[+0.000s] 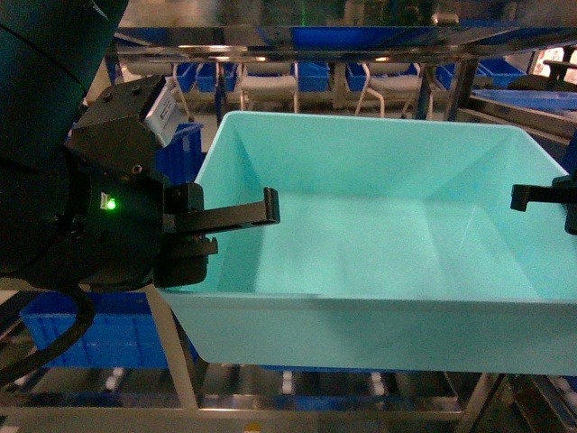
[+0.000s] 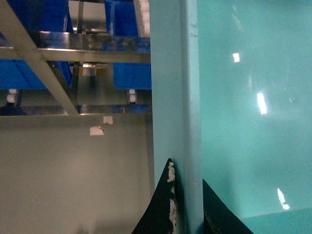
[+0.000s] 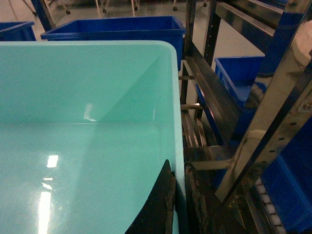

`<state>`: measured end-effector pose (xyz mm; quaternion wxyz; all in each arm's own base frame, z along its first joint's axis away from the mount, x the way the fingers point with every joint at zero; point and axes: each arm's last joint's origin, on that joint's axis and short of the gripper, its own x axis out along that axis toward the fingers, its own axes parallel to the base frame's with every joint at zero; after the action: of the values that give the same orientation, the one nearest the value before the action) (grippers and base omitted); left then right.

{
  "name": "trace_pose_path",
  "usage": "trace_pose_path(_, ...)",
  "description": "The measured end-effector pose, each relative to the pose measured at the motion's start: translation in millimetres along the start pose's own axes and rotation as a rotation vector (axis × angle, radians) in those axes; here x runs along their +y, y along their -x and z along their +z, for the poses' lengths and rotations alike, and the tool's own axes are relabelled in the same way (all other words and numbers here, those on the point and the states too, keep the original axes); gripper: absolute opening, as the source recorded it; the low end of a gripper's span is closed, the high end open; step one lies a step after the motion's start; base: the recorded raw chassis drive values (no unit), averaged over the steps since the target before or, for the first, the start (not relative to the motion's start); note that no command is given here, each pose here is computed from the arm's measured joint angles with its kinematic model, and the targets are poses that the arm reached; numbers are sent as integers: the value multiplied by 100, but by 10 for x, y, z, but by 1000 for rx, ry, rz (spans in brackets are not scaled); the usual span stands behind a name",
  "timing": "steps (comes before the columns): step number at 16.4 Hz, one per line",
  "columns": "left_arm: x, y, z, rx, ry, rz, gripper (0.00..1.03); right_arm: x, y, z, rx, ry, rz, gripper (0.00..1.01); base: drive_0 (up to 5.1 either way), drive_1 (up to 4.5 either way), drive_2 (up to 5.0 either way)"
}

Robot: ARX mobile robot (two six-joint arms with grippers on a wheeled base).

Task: Organize blue bins on left shelf correctly

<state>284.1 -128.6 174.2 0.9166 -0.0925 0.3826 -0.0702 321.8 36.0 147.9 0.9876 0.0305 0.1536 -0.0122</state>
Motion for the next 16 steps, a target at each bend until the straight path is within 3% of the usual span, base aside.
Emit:
trace_pose_path(2,1,0,1,0,0,-2,2,0,1,-1,2,-1,1,2,347,149,-481)
trace_pose_path(6,-2,-1,6,-6,1,-4,2,-16,-3,15,-8,-5,-2,2,17,17,17)
trace_pose_path(12,1,0,3,-2,1,-2,2,-16,-1,7,-5,-4,-2,2,8,425,-410)
trace_pose_path(16,0,-2,2,-1,0,-5,2,-15,-4,7,-3,-4,1,2,0,0,0)
